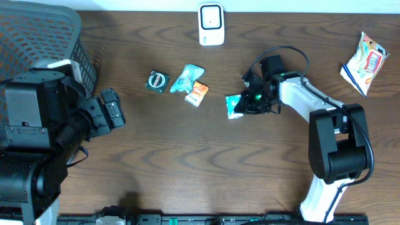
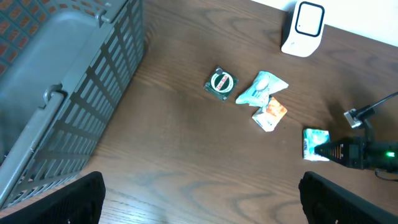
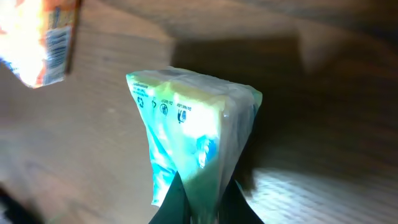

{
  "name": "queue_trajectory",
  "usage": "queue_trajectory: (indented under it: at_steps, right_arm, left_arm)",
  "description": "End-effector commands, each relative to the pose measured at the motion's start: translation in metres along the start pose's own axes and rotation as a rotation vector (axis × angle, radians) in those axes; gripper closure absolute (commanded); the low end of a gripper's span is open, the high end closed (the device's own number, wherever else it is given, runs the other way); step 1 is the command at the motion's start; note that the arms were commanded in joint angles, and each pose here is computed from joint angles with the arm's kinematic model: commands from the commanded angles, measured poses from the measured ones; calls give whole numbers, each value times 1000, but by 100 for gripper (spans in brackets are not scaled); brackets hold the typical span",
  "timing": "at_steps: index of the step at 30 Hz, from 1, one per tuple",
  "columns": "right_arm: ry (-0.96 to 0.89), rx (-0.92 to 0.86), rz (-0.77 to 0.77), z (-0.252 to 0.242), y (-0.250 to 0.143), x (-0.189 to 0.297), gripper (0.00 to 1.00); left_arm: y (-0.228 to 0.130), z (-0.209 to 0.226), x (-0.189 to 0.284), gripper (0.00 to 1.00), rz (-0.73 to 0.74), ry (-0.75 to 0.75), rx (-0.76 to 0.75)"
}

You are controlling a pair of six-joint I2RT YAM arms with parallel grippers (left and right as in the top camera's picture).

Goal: Scan the item barcode
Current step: 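Lift the green wipes pack and rotate it sideways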

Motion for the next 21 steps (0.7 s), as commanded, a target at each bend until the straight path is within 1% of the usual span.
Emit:
queue_trajectory:
  at_steps: [1,2,4,6,9,11,12,14,21]
  right_arm:
    - [262,118,-38,30,5,34,99]
    - [312,154,-50,36,6,40,99]
    - [473,227,-92,49,8,65,99]
    - [565,240,-112,53,10,80,99]
    - [699,253,-108,57,8,94,99]
    - [807,312,-107,66,4,102,99]
    - [895,351,-104,73,0,109,99]
    - [969,382,-101,78,-2,115,99]
    - [990,400,-84,85,-6,113,99]
  left_arm:
    - [1,1,2,2,-7,6,0]
    - [1,1,2,2,-7,6,0]
    - [1,1,2,3,-7,6,0]
    - [1,1,2,2,-7,6,0]
    - [1,1,2,2,-7,6,0]
    - [1,1,2,2,-7,6,0]
    - [1,1,2,2,-7,6,0]
    - [1,1,2,2,-7,6,0]
    - [1,1,2,2,-7,6,0]
Point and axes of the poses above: each gripper's point midway between its finger pads, its own x axis back along the fingers, its own z axis along the line the jaws close on, y = z × x, the point moved 6 cm from there along x, back along the fingers, and after that the axes turned 7 degrees about -x, right-handed, at the moved point
